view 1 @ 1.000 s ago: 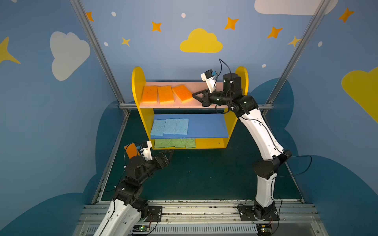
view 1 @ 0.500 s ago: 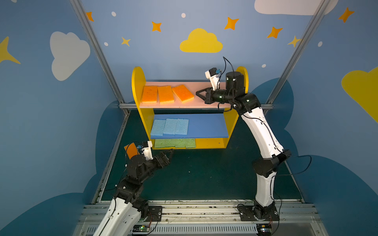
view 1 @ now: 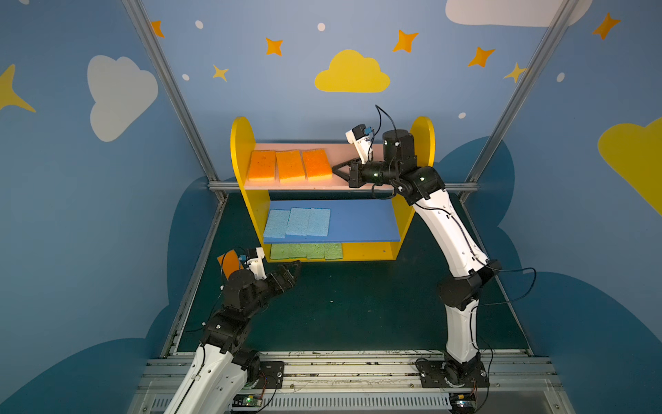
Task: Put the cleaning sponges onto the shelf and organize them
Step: 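Draw the right gripper back while the left lowers to the floor sponge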
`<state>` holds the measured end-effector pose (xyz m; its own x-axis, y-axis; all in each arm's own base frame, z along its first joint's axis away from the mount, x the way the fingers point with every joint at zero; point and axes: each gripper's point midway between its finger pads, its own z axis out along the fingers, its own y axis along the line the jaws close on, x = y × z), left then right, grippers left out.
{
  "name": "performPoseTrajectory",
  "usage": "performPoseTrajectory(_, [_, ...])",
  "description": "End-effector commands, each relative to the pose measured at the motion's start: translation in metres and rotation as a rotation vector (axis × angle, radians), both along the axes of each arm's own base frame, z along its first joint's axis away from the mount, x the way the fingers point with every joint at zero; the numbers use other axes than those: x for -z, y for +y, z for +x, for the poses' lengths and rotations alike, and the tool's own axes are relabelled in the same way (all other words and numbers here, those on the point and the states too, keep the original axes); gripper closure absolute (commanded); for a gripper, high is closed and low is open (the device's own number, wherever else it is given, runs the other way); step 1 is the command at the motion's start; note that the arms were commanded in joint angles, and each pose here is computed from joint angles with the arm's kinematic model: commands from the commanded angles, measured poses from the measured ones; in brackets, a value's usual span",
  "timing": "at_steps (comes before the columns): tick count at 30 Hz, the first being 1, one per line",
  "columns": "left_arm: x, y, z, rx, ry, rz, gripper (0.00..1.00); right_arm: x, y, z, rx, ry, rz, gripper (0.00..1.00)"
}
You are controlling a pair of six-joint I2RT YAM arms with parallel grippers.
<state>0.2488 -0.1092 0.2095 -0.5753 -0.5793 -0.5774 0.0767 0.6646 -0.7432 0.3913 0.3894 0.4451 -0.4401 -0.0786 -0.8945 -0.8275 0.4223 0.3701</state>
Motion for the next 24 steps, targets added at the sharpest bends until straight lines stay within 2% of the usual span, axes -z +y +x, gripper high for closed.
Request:
performPoseTrajectory(1, [0.002, 0.009, 0.001, -0.038, 0.027, 0.010, 0.00, 0.014, 0.012, -0.008, -0.052, 0.035, -0.015, 1.00])
performPoseTrajectory(8, [0.026, 0.036, 0.004, -0.154, 0.111, 0.031, 0.00, 0.008, 0.009, -0.011, -0.043, 0.017, -0.016, 1.00])
performPoseTrajectory(9, [0.029, 0.041, 0.004, -0.175, 0.125, 0.039, 0.00, 0.007, 0.007, -0.011, -0.038, 0.013, -0.015, 0.98])
performPoseTrajectory(13, [0.040, 0.065, 0.005, -0.266, 0.172, 0.079, 0.00, -0.005, -0.007, -0.015, -0.022, -0.012, 0.004, 0.75])
performPoseTrajectory(16, [0.052, 0.085, 0.006, -0.348, 0.237, 0.087, 0.00, -0.016, -0.022, -0.023, -0.002, -0.048, 0.029, 0.65])
performPoseTrajectory(20, [0.068, 0.111, 0.006, -0.456, 0.301, 0.070, 0.00, -0.024, -0.041, -0.039, 0.016, -0.094, 0.055, 0.59])
performPoseTrajectory(24, [0.073, 0.136, 0.011, -0.565, 0.302, 0.091, 0.00, -0.030, -0.062, -0.062, 0.032, -0.141, 0.094, 0.59])
